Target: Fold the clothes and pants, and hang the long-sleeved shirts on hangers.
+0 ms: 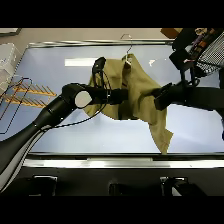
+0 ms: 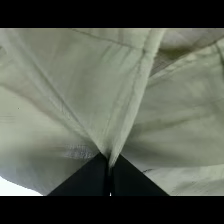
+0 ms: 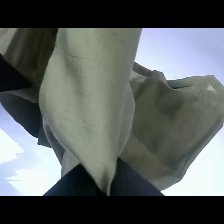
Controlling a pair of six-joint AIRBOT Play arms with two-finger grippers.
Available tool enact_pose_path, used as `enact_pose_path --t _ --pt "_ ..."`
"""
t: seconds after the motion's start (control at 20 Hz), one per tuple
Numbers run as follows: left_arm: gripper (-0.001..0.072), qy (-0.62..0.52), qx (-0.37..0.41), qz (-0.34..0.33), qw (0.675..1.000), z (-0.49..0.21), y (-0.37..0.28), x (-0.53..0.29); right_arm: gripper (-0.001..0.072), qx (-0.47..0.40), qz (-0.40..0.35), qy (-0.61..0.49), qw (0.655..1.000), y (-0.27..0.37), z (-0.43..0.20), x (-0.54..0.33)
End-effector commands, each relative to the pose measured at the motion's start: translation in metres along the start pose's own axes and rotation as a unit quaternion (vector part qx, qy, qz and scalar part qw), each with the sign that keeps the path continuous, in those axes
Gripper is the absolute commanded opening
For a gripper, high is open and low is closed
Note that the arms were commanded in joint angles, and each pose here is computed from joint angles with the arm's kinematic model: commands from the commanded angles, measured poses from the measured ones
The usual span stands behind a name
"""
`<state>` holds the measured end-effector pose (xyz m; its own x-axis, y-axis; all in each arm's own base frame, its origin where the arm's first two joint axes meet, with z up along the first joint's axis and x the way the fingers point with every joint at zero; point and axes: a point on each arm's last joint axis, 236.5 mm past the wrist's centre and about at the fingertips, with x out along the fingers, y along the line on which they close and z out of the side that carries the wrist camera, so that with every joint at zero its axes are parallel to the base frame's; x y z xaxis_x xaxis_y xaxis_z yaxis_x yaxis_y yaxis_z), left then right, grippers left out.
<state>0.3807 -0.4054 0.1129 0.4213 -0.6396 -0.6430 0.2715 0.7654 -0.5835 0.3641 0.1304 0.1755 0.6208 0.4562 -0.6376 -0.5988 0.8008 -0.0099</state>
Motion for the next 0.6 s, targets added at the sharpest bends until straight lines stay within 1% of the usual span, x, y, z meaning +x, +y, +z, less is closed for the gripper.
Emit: enact_pose_path --t 0.0,0.05,0.1,0.15,0.25,0.3,0.45,0.55 --pt "0.0022 0.003 0.007 -0.003 1.000 -0.007 -0.005 0.009 0.0024 0.017 0.000 -0.006 1.000 0.005 0.003 -0.009" --pt "0.0028 0.011 0.006 0.002 1.000 -0.011 -0.001 0.011 0.0024 0.014 -0.005 -0.015 1.000 0.003 0.007 -0.013" --pt "0.0092 0.014 0.006 0.006 1.000 -0.012 0.002 0.013 0.0024 0.012 -0.013 -0.026 0.999 0.002 0.012 -0.017" --pt "0.0211 0.013 0.005 0.007 1.000 -0.011 0.003 0.013 0.0024 0.009 -0.020 -0.040 0.999 0.000 0.018 -0.022" --pt "0.0591 0.009 0.004 0.006 1.000 -0.008 0.003 0.010 0.0024 0.001 -0.037 -0.061 0.997 -0.002 0.027 -0.033" --pt "0.0689 0.006 0.004 0.005 1.000 -0.005 0.002 0.008 0.0023 0.004 -0.052 -0.064 0.997 -0.007 0.028 -0.039" --pt "0.0689 -0.010 0.006 -0.003 1.000 0.006 -0.003 -0.009 0.0023 0.053 -0.098 -0.068 0.991 -0.024 0.025 -0.055" --pt "0.0689 -0.023 0.007 -0.011 1.000 0.014 -0.009 -0.023 0.0023 0.089 -0.132 -0.090 0.983 -0.036 0.030 -0.070"
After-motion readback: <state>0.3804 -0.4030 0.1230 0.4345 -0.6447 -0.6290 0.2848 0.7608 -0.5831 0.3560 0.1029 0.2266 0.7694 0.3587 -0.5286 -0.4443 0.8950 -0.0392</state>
